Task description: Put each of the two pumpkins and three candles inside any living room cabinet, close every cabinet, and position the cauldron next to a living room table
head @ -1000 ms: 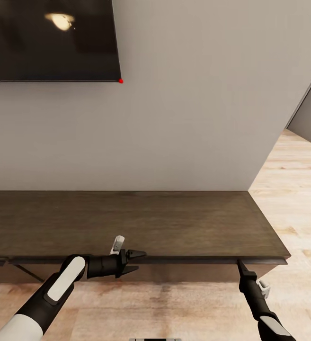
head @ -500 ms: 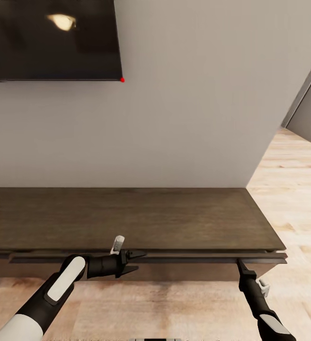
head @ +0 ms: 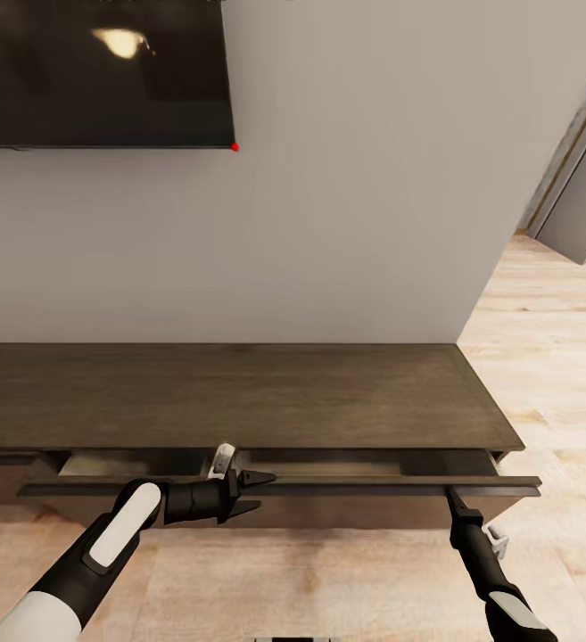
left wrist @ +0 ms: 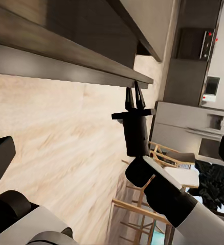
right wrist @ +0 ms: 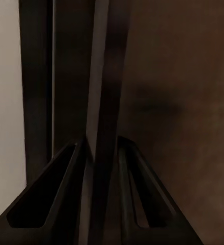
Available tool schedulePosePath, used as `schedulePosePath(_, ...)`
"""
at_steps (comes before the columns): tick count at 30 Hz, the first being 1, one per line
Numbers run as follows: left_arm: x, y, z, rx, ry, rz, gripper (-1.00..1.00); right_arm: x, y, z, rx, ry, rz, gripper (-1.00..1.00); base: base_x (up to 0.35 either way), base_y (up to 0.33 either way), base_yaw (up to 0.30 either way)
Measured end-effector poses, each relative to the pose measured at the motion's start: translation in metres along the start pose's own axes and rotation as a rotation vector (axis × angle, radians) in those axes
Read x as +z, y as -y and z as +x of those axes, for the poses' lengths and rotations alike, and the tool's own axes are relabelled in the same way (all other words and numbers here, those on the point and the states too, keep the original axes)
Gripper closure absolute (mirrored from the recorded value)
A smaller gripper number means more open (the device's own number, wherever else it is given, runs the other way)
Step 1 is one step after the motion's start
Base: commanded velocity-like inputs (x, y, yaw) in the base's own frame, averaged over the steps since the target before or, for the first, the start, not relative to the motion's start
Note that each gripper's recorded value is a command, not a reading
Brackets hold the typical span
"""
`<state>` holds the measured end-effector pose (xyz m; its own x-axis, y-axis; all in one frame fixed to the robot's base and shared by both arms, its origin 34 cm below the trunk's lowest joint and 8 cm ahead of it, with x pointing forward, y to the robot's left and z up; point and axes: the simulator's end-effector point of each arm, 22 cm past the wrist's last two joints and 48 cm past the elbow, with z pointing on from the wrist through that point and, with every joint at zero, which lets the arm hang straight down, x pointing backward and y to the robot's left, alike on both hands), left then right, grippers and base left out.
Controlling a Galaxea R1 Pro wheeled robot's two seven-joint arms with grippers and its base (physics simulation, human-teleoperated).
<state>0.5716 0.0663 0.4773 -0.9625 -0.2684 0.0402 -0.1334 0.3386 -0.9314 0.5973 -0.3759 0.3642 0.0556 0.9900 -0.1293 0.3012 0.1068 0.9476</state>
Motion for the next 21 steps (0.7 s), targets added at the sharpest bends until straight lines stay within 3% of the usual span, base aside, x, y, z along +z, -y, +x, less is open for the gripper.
schedulePosePath(21, 0.0, 0.0002, 0.0001, -0.001, 0.0, 0.001, -1.0, 0.0, 0.0, 0.0002, -0.001, -0.001, 0.0, 1.0, -0.218, 0.0, 0.0)
